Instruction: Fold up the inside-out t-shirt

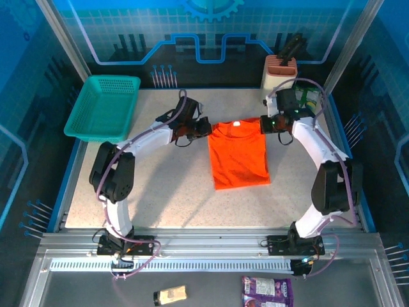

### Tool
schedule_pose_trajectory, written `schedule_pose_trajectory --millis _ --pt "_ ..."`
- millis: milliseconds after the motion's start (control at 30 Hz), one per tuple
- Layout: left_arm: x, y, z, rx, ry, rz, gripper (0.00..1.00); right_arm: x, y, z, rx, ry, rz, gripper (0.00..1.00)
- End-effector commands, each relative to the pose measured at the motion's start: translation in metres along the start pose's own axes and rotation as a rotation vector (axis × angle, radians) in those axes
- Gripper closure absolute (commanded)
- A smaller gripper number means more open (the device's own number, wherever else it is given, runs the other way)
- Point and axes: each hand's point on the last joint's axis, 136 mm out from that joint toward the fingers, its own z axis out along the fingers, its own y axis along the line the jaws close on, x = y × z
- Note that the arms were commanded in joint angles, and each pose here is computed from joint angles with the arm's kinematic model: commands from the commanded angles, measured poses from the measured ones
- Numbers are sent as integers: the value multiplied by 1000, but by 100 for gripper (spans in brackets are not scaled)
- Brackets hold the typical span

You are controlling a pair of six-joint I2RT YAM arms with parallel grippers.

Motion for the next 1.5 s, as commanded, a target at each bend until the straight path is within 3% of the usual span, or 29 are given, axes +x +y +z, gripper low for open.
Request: schedule_pose_trajectory --millis 0,167,433,733,967,1200,1467 --pt "-41 -39 -42 84 -116 92 100 -48 10 -35 -26 -187 -18 100" --pt "-71 -63 -69 124 -188 164 100 -89 21 -57 -69 -332 -39 100" --pt "-124 -71 -79 180 -278 261 100 -140 35 -54 -163 -540 -97 100" --pt "-181 -65 -76 317 -393 329 100 -180 41 -38 -266 -800 -165 100" --pt "-203 -74 -75 426 -499 433 100 -192 40 -25 -312 -964 -215 100" --pt "-162 -63 -79 498 -521 549 100 -139 53 -20 -417 -963 -295 100" --pt "-78 -19 -79 524 -485 493 100 -38 72 -26 -537 -877 -311 100"
